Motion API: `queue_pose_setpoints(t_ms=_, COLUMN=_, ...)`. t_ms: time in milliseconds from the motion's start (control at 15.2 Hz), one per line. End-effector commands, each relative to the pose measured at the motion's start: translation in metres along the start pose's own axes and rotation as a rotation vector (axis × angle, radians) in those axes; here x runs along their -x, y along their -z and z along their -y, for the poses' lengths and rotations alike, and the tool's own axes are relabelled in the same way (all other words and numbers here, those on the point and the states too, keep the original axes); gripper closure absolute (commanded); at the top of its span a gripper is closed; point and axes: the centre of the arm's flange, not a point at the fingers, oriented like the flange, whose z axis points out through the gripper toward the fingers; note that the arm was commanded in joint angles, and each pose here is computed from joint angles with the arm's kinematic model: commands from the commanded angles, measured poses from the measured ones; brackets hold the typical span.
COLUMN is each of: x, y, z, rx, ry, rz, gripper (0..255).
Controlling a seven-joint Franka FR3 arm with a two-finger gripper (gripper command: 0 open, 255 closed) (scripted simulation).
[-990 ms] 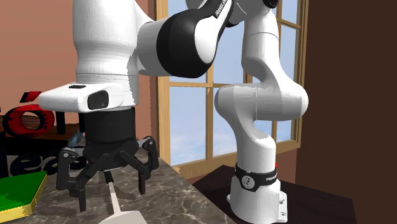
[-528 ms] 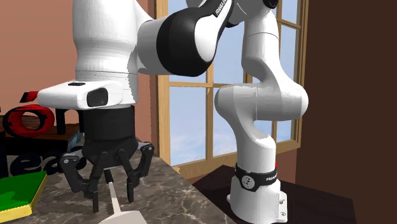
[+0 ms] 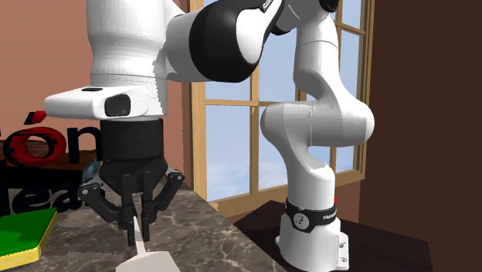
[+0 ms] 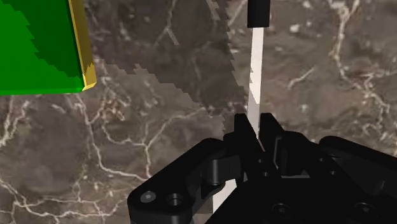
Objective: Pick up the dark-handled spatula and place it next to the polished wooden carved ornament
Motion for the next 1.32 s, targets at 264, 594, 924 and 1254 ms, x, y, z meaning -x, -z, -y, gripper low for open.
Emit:
queue_pose_setpoints(t_ms=264, x=0.002, y=0.031, z=0.001, rx=-0.001, ry=0.000, rz=0.000, gripper=255)
queue_pose_setpoints(t_ms=594, x=0.003, y=0.057, z=0.001, rx=-0.001, ry=0.000, rz=0.000, gripper=255)
queue_pose_setpoints(t_ms=924, x=0.005, y=0.084, z=0.001, rx=-0.001, ry=0.000, rz=0.000, gripper=255)
queue_pose_setpoints(t_ms=1254, x=0.007, y=0.110, z=0.001, rx=-0.001, ry=0.000, rz=0.000, gripper=255)
